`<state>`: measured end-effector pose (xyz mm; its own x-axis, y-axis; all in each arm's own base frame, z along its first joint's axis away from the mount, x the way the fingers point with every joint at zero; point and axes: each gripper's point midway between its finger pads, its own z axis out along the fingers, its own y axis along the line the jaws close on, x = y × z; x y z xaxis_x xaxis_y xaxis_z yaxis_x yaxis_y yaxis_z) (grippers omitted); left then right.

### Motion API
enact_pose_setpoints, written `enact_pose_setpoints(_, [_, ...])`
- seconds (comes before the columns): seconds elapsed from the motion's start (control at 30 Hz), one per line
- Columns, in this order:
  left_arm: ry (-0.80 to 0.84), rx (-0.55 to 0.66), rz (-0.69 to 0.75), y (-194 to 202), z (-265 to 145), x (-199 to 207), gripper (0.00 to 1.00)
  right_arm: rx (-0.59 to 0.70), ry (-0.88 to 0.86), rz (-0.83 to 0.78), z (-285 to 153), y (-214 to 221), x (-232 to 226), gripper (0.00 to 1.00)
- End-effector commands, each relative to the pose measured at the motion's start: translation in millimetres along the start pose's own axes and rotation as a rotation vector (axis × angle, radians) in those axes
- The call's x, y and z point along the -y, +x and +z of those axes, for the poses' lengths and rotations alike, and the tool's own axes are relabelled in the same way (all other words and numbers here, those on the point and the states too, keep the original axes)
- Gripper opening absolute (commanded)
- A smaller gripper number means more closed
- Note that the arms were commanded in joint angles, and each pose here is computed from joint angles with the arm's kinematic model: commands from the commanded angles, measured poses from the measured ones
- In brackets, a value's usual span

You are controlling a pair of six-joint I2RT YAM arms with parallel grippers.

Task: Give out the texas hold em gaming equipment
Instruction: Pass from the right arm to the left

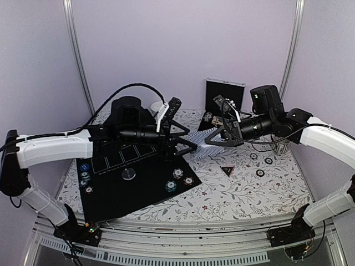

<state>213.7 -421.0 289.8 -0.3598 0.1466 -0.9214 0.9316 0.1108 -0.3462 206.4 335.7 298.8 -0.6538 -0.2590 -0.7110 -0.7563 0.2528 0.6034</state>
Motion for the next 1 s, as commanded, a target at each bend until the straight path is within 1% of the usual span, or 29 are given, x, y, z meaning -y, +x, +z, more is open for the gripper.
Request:
enact_pose_setpoints(0.0, [-0.451, -0.108, 0.703, -10.2, -25.4, -6.5, 0.98, 0.036, 0.123, 0.151, 2.3, -17.6, 16.7, 0.02])
enact_pose_setpoints(0.07, [-0.534, -0.208, 0.962, 6.5, -24.1, -3.4, 0.98, 0.026, 0.124, 0.180, 9.0, -16.4, 16.2, 0.02])
enact_pose_setpoints(0.1, [-0.558, -0.253, 1.042, 12.8, -22.6, -4.6, 0.98, 0.024, 0.128, 0.179, 11.2, -17.1, 15.1, 0.02])
enact_pose_setpoints(0.13, [-0.562, -0.284, 1.088, 16.0, -20.7, -5.3, 0.98, 0.021, 0.130, 0.174, 12.8, -17.6, 13.2, 0.02])
enact_pose_setpoints(0.17, [-0.536, -0.313, 1.103, 22.0, -16.9, -5.6, 0.98, 0.024, 0.129, 0.168, 13.2, -20.0, 10.7, 0.02])
enact_pose_setpoints(0.27, [-0.474, -0.352, 1.118, 23.6, -5.4, -2.2, 0.98, 0.019, 0.115, 0.167, 15.6, -21.4, 5.7, 0.02])
enact_pose_setpoints(0.43, [-0.586, -0.381, 1.133, 5.1, -0.7, -27.5, 0.98, -0.019, 0.088, 0.150, 27.3, -12.8, -5.7, 0.02])
enact_pose_setpoints(0.53, [-0.629, -0.360, 1.112, -3.4, -2.1, -35.1, 0.98, -0.018, 0.085, 0.139, 27.8, -13.1, -9.0, 0.02])
enact_pose_setpoints(0.6, [-0.646, -0.324, 1.095, -10.6, -6.5, -36.3, 0.98, -0.020, 0.086, 0.136, 27.4, -11.9, -8.4, 0.02])
enact_pose_setpoints(0.7, [-0.597, -0.273, 1.063, -18.3, -10.9, -31.6, 0.98, -0.025, 0.075, 0.131, 28.8, -11.9, -10.1, 0.02])
enact_pose_setpoints(0.83, [-0.548, -0.274, 1.014, -13.9, -10.7, -33.6, 0.98, -0.016, 0.060, 0.117, 28.2, -16.1, -14.2, 0.02])
enact_pose_setpoints(0.9, [-0.550, -0.280, 1.005, -13.1, -9.9, -36.2, 0.96, -0.022, 0.052, 0.116, 29.4, -15.5, -15.5, 0.02])
enact_pose_setpoints(0.93, [-0.551, -0.277, 0.998, -14.0, -9.4, -36.6, 0.93, -0.025, 0.052, 0.117, 30.5, -14.6, -14.7, 0.02])
enact_pose_setpoints(0.97, [-0.547, -0.273, 0.994, -15.2, -9.0, -35.6, 0.88, -0.028, 0.052, 0.116, 31.0, -13.8, -14.5, 0.02])
